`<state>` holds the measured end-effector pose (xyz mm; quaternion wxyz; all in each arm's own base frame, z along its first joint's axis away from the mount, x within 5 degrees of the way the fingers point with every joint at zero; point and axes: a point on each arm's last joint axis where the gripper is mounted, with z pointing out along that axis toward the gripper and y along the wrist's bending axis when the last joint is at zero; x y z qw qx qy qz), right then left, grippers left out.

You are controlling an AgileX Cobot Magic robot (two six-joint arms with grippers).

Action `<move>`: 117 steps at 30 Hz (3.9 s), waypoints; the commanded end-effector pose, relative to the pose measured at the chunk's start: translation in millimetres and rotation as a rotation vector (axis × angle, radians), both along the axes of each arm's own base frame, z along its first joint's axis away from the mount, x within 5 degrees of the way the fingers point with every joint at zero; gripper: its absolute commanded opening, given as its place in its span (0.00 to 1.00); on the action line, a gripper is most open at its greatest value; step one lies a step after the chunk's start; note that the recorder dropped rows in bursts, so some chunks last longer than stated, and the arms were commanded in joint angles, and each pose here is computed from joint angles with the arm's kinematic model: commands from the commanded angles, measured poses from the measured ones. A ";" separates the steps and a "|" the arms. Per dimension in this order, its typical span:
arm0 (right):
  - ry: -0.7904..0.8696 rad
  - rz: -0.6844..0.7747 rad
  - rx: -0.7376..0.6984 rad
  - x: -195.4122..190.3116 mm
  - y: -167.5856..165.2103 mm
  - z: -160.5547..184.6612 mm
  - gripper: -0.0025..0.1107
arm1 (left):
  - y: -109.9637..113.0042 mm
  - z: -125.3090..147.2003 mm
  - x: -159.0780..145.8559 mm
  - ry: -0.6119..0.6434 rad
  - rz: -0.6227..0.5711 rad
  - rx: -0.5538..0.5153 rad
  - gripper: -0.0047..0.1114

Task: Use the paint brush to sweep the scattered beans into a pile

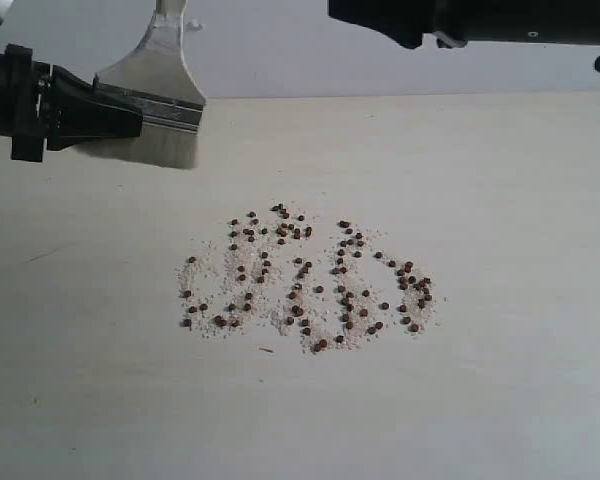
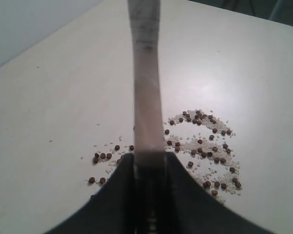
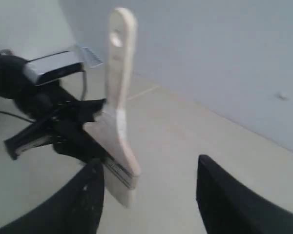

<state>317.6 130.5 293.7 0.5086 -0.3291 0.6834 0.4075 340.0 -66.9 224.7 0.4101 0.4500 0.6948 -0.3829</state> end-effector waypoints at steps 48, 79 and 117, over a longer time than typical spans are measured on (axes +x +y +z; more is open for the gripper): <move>-0.113 0.376 0.132 84.1 88.1 -32.6 0.49 | -1.9 2.4 5.1 -0.125 -0.021 -0.046 0.04; -0.102 0.375 0.138 84.9 88.4 -30.0 0.49 | -32.3 -17.3 20.2 -0.089 -0.096 -0.063 0.04; -0.097 0.374 0.140 84.9 88.4 -30.0 0.49 | -57.4 -29.6 41.2 -0.084 -0.118 -0.111 0.04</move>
